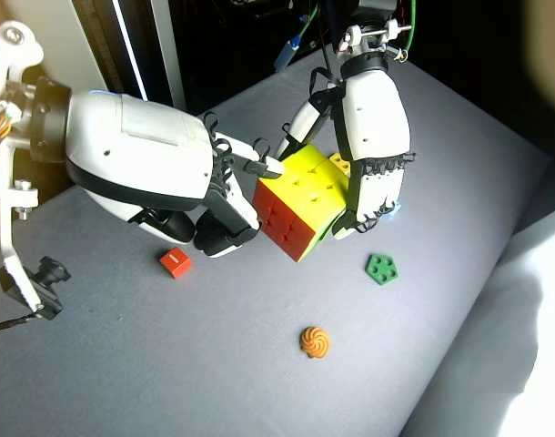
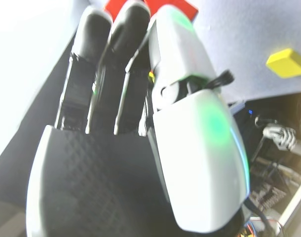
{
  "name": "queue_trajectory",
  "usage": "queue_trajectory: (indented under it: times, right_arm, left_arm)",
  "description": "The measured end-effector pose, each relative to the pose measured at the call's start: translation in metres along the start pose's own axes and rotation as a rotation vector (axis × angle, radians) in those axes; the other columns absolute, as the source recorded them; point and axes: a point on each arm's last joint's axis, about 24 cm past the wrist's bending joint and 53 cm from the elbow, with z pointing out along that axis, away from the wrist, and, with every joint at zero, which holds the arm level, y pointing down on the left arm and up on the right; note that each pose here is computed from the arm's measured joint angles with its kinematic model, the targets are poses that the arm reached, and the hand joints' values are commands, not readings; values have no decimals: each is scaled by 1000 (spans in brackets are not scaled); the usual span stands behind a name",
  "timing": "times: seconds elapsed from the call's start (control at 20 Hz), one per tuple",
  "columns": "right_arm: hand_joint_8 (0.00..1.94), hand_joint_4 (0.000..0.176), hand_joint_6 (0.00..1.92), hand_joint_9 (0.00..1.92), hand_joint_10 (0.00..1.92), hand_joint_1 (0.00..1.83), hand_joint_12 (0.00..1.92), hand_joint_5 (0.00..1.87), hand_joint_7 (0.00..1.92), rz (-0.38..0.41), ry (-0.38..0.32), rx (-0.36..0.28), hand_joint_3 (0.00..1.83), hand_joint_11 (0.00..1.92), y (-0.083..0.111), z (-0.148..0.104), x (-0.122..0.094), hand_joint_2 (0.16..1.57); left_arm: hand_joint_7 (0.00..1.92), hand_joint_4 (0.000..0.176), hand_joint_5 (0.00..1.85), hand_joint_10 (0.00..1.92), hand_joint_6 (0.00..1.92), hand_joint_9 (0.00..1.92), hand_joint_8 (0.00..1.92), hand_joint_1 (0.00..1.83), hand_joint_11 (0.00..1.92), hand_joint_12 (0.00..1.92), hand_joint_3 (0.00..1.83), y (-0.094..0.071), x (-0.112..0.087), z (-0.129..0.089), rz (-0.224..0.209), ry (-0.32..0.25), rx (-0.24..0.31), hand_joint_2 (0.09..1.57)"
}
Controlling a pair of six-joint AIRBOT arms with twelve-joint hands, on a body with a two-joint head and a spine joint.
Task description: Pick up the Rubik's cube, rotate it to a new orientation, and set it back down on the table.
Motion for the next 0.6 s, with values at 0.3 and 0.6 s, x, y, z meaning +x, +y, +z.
queue_trajectory:
  times: [0.3, 0.6]
  right_arm:
    - [1234, 64, 0, 934, 1683, 1361, 1836, 134, 885, 7, 50, -9, 9, 644, 2, 0, 19, 1142]
    - [1258, 83, 6, 1010, 1832, 1358, 1820, 40, 876, -4, 53, -14, 4, 660, 5, 8, 20, 1148]
  left_arm:
    - [890, 0, 996, 1408, 783, 731, 1382, 1255, 502, 1670, 0, -1, -6, 1, -5, -10, -2, 1145]
    - [867, 0, 929, 1439, 956, 737, 1269, 1353, 531, 1613, 0, -1, -7, 1, -13, -10, -7, 1164]
